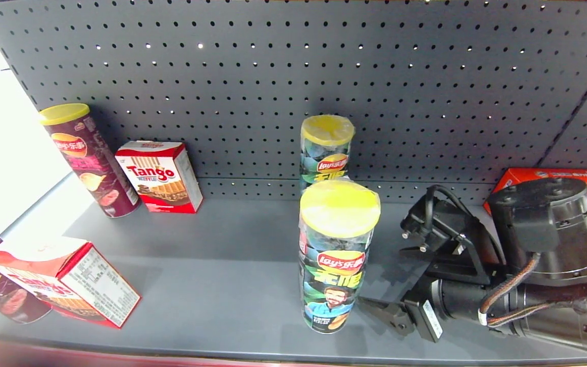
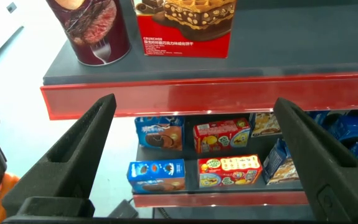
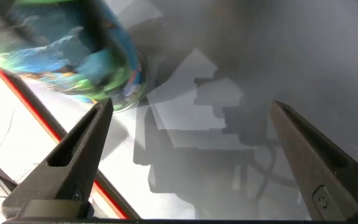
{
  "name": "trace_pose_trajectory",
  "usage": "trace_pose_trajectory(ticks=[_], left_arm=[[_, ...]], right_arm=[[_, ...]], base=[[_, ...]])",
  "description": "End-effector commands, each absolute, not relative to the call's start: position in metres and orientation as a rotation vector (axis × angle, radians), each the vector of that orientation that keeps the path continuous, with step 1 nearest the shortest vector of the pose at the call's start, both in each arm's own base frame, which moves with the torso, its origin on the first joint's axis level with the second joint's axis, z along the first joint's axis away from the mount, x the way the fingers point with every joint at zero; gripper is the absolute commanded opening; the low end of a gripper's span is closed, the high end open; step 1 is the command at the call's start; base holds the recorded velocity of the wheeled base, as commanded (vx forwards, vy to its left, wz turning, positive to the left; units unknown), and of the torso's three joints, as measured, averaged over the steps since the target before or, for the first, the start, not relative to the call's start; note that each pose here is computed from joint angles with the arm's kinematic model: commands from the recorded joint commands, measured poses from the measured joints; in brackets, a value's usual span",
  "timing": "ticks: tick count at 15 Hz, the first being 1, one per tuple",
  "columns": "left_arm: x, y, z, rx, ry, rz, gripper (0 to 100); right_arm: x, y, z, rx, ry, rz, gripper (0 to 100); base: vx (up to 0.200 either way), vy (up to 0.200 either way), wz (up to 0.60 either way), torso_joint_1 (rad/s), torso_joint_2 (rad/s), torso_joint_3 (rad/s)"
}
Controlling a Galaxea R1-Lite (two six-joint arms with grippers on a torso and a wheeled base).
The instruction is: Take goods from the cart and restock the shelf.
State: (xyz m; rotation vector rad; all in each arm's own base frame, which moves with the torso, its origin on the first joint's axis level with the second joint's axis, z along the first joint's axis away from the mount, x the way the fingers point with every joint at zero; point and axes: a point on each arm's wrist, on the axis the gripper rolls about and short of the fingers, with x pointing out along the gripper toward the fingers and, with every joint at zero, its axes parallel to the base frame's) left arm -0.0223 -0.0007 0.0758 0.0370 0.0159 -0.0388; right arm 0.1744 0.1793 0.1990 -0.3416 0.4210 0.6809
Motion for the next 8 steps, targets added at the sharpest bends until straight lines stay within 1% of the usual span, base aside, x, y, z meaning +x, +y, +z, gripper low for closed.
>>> trace_pose_trajectory(ticks=[1, 2, 3, 4, 5, 6, 7, 8], left_arm=[[-0.022, -0.001, 0.076, 0.034, 0.016, -0.037, 100], [-0.022, -0.001, 0.076, 0.035, 0.018, -0.037, 100], [-0.022, -0.001, 0.076, 0.035, 0.016, -0.037, 100], [-0.022, -0.001, 0.076, 0.037, 0.018, -0.039, 100], [-0.022, -0.001, 0.076, 0.037, 0.018, -0.039, 100], [-0.022, -0.001, 0.076, 0.038, 0.016, -0.039, 100], [-0.022, -0.001, 0.076, 0.04, 0.016, -0.039, 100], [-0.022, -0.001, 0.076, 0.041, 0.016, -0.04, 100]], right_arm=[[0.177, 0.162, 0.212, -0.299, 0.368, 0.625, 100], [0.182, 0.136, 0.23, -0.244, 0.293, 0.53, 100], [0.181, 0.12, 0.24, -0.219, 0.257, 0.476, 100], [0.171, 0.091, 0.256, -0.179, 0.189, 0.381, 100], [0.158, 0.069, 0.266, -0.153, 0.135, 0.301, 100], [0.145, 0.052, 0.269, -0.138, 0.098, 0.231, 100], [0.122, 0.029, 0.27, -0.123, 0.047, 0.126, 100], [0.095, 0.016, 0.266, -0.111, -0.006, 0.052, 100]], base=[[0.0, 0.0, 0.0, 0.0, 0.0, 0.0], [0.0, 0.0, 0.0, 0.0, 0.0, 0.0], [0.0, 0.0, 0.0, 0.0, 0.0, 0.0], [0.0, 0.0, 0.0, 0.0, 0.0, 0.0], [0.0, 0.0, 0.0, 0.0, 0.0, 0.0], [0.0, 0.0, 0.0, 0.0, 0.0, 0.0], [0.0, 0.0, 0.0, 0.0, 0.0, 0.0], [0.0, 0.0, 0.0, 0.0, 0.0, 0.0]])
